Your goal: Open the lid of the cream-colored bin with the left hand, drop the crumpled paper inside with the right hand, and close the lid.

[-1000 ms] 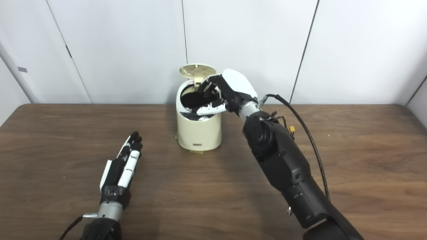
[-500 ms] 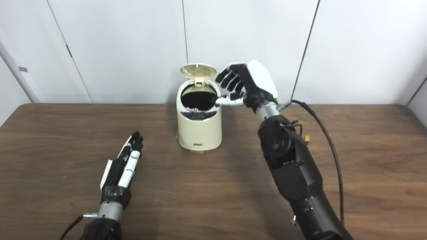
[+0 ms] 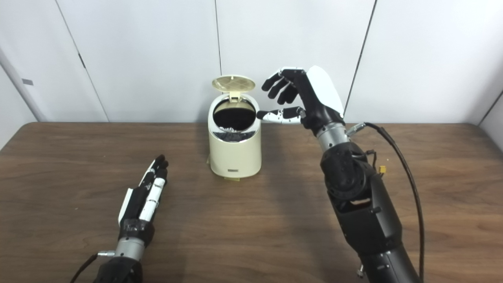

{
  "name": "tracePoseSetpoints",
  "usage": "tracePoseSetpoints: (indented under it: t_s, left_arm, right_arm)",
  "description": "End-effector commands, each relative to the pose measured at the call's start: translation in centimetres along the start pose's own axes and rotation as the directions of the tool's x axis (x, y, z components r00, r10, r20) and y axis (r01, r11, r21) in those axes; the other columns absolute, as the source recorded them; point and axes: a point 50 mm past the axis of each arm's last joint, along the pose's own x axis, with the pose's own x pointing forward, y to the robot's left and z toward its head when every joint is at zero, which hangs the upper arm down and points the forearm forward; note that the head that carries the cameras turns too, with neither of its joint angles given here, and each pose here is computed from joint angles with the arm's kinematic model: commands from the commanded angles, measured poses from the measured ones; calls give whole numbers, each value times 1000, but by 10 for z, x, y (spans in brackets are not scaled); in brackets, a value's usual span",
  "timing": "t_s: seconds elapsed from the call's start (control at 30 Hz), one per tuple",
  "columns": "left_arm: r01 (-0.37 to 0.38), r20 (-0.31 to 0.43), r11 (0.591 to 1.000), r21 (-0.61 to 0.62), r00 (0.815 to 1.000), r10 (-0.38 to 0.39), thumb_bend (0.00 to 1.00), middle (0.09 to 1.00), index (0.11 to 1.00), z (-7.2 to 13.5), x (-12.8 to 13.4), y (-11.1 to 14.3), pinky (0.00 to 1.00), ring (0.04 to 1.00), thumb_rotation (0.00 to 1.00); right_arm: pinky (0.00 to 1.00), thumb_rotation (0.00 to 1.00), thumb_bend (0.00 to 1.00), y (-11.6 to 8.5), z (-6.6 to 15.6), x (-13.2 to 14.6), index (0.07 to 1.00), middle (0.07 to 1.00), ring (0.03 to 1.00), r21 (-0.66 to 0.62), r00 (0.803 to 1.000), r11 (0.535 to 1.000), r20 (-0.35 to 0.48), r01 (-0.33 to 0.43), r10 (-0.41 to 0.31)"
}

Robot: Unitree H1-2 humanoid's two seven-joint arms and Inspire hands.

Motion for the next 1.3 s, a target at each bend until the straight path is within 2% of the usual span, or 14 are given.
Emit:
tracePoseSetpoints:
  t_s: [0.0,0.07,0.17,0.23,0.37,0.6,0.63,0.67,0.83,1.0,1.1,1.17,1.27]
  left_arm:
    - [20,9,1000,5,1000,-20,606,964,1000,4,7,-2,1000,986,741]
    - [20,9,1000,3,1000,-20,607,964,1000,4,8,-1,1000,988,740]
    - [24,8,1000,2,1000,-24,594,966,1000,5,8,-1,1000,986,738]
    - [27,5,1000,4,1000,-27,585,969,1000,5,8,-1,1000,992,742]
    - [18,6,1000,5,1000,-18,589,964,998,8,7,-1,1000,995,741]
    - [2,14,1000,8,1000,-2,616,956,997,9,10,7,997,976,740]
    - [1,14,1000,8,1000,-1,609,960,997,9,10,8,999,975,738]
    - [2,14,1000,7,1000,-2,607,961,996,9,10,9,996,973,744]
    - [4,20,1000,5,1000,-4,607,967,999,12,11,14,982,974,740]
    - [4,27,1000,4,1000,-4,594,965,1000,17,14,18,965,967,732]
    - [5,33,1000,3,999,-5,585,963,995,19,15,22,954,963,723]
    - [5,30,1000,3,1000,-5,586,966,997,21,16,23,962,967,727]
    - [8,27,1000,6,1000,-8,582,969,1000,22,17,25,972,972,733]
  right_arm:
    - [430,0,519,-17,15,8,526,490,420,-24,997,998,54,55,-53]
    - [423,0,518,-18,15,8,526,491,417,-33,997,998,52,52,-50]
    - [451,9,524,-18,16,10,500,488,515,-9,998,999,47,36,-35]
    - [473,11,523,-18,17,10,493,494,546,-1,998,999,46,32,-32]
    - [478,10,523,-24,14,5,493,493,554,-47,997,997,61,53,-50]
    - [435,10,522,-43,-13,-34,492,495,536,-32,993,995,-64,95,-97]
    - [436,98,513,-45,-17,-40,494,553,531,-41,992,995,-79,96,-99]
    - [428,134,509,-47,-22,-46,494,572,521,-51,991,994,-91,98,-102]
    - [452,158,505,-48,-39,-72,495,598,541,-57,984,995,-154,87,-94]
    - [443,158,504,-40,-44,-95,496,609,536,28,971,997,-230,70,-61]
    - [512,165,502,-33,-47,-105,497,647,597,89,965,994,-258,70,-44]
    - [542,170,501,-26,-52,-111,498,669,630,174,961,982,-276,73,-23]
    - [559,173,498,-16,-55,-116,498,697,658,273,958,959,-287,79,2]
